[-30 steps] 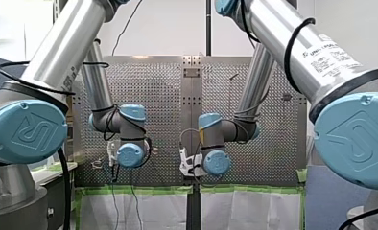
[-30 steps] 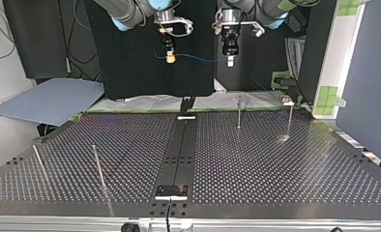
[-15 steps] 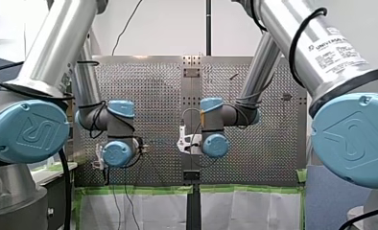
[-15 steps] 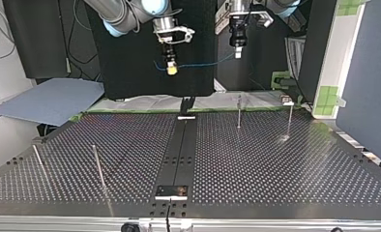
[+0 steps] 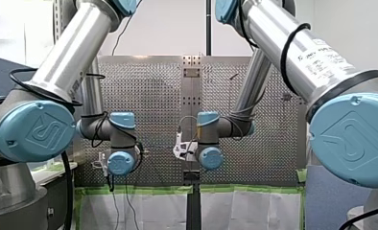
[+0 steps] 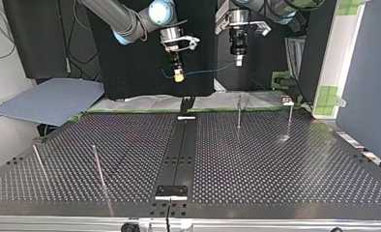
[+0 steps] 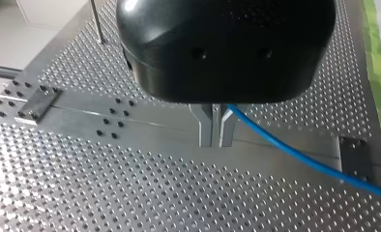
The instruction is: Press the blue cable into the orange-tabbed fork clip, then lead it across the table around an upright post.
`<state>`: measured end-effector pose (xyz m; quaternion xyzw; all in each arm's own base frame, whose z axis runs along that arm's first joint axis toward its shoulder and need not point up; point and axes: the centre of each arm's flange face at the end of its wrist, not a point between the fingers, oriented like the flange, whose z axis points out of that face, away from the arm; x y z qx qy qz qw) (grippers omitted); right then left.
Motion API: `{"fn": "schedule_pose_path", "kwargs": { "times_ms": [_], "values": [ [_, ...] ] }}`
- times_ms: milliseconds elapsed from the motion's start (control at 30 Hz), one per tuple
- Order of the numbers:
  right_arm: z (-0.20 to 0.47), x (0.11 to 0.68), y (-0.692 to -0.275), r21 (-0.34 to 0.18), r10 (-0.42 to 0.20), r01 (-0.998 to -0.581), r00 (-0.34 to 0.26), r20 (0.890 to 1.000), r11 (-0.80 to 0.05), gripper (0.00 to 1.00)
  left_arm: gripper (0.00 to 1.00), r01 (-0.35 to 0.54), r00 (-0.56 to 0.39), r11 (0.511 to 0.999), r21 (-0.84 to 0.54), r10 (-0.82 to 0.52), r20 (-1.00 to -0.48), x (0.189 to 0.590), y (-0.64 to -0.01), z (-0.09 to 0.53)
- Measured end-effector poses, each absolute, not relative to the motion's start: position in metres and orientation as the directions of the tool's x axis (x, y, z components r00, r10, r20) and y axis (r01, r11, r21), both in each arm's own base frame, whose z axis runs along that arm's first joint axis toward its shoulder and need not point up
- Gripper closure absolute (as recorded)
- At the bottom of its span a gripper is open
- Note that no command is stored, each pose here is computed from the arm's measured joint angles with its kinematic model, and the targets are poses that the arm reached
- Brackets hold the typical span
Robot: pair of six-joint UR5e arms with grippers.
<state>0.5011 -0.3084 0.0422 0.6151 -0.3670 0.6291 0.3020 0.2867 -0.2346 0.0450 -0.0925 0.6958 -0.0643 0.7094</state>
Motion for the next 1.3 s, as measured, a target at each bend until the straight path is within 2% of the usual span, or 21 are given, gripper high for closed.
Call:
{"fn": "schedule_pose_path", "kwargs": {
  "times_ms": [200,400,833,1067,1300],
  "values": [
    [0.019,0.509,-0.324,-0.089,-0.094,-0.834,-0.045,0.995,-0.545,1.00,0.89,-0.047,0.004,0.981,-0.186,-0.186,-0.983,0.298,-0.222,0.027],
    [-0.009,0.502,-0.335,-0.083,-0.142,-0.845,-0.008,0.990,-0.528,1.00,0.89,-0.082,-0.002,0.983,-0.167,-0.168,-0.986,0.321,-0.211,0.009],
    [-0.073,0.481,-0.352,-0.044,-0.246,-0.859,0.096,0.965,-0.510,1.00,0.89,-0.117,0.002,0.980,-0.161,-0.162,-0.987,0.370,-0.208,-0.026],
    [-0.073,0.481,-0.368,-0.013,-0.235,-0.864,0.122,0.964,-0.503,1.00,0.89,-0.129,-0.054,0.981,-0.143,-0.151,-0.987,0.381,-0.191,-0.052],
    [-0.064,0.492,-0.382,0.009,-0.202,-0.861,0.129,0.971,-0.508,1.00,0.89,-0.136,-0.098,0.981,-0.136,-0.150,-0.984,0.388,-0.171,-0.074]
  ]
}}
